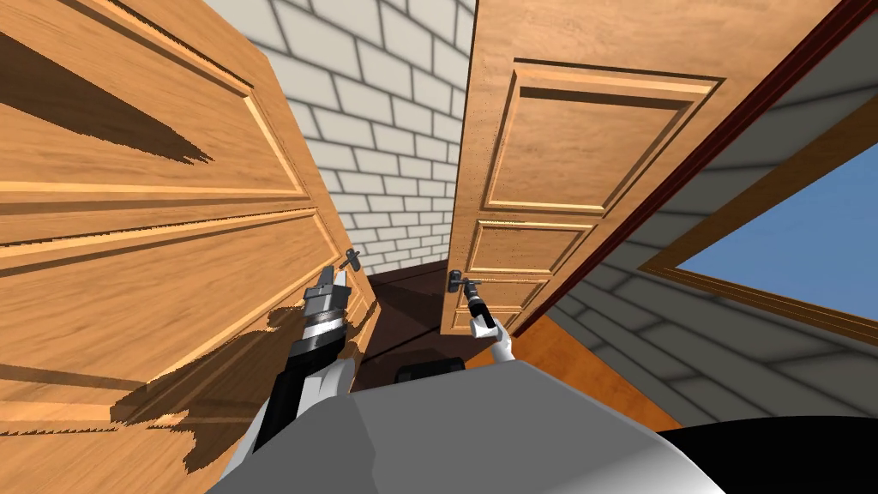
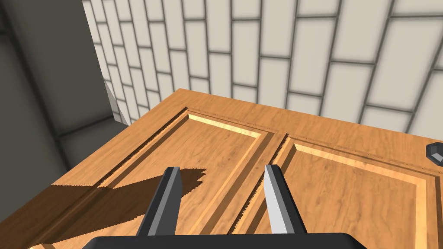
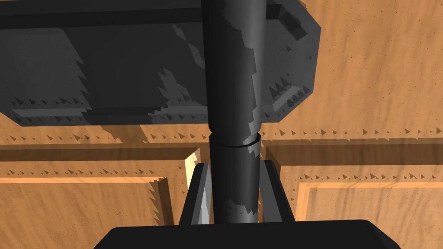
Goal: Push the door open
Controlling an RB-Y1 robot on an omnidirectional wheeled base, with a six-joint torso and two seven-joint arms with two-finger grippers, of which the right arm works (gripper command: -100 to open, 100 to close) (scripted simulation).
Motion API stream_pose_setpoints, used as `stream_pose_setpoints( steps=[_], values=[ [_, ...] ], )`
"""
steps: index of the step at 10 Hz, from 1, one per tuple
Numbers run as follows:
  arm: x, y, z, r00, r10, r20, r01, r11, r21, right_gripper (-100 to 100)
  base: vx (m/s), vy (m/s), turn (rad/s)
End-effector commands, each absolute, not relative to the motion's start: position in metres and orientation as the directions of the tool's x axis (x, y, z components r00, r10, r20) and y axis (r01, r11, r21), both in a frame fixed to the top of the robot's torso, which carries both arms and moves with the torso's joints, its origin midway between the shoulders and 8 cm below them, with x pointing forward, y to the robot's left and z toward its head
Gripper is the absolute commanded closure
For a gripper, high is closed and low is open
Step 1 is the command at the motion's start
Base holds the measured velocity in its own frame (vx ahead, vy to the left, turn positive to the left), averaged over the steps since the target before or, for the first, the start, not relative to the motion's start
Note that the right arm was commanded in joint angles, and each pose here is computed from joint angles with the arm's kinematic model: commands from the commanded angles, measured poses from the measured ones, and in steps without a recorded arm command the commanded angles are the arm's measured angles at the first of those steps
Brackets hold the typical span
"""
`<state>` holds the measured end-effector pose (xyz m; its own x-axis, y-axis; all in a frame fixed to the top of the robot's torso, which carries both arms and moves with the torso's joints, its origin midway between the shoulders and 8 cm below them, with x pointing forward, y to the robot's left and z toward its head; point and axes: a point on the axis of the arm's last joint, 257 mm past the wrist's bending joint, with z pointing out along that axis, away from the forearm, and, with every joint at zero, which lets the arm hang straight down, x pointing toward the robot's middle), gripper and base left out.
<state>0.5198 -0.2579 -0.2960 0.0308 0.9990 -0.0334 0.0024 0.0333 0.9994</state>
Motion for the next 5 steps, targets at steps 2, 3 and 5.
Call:
stream_pose_setpoints(
  steps=[2, 3, 5],
  values=[
    [0.522, -0.282, -0.289, 0.074, 0.996, -0.042, -0.008, 0.043, 0.999, 100, 0.141, 0.100, -0.072],
    [0.522, -0.286, -0.289, 0.083, 0.996, -0.041, -0.008, 0.042, 0.999, 100, 0.093, 0.076, -0.057],
    [0.524, -0.297, -0.289, 0.109, 0.993, -0.038, -0.007, 0.039, 0.999, 100, 0.121, 0.100, -0.084]
  ],
)
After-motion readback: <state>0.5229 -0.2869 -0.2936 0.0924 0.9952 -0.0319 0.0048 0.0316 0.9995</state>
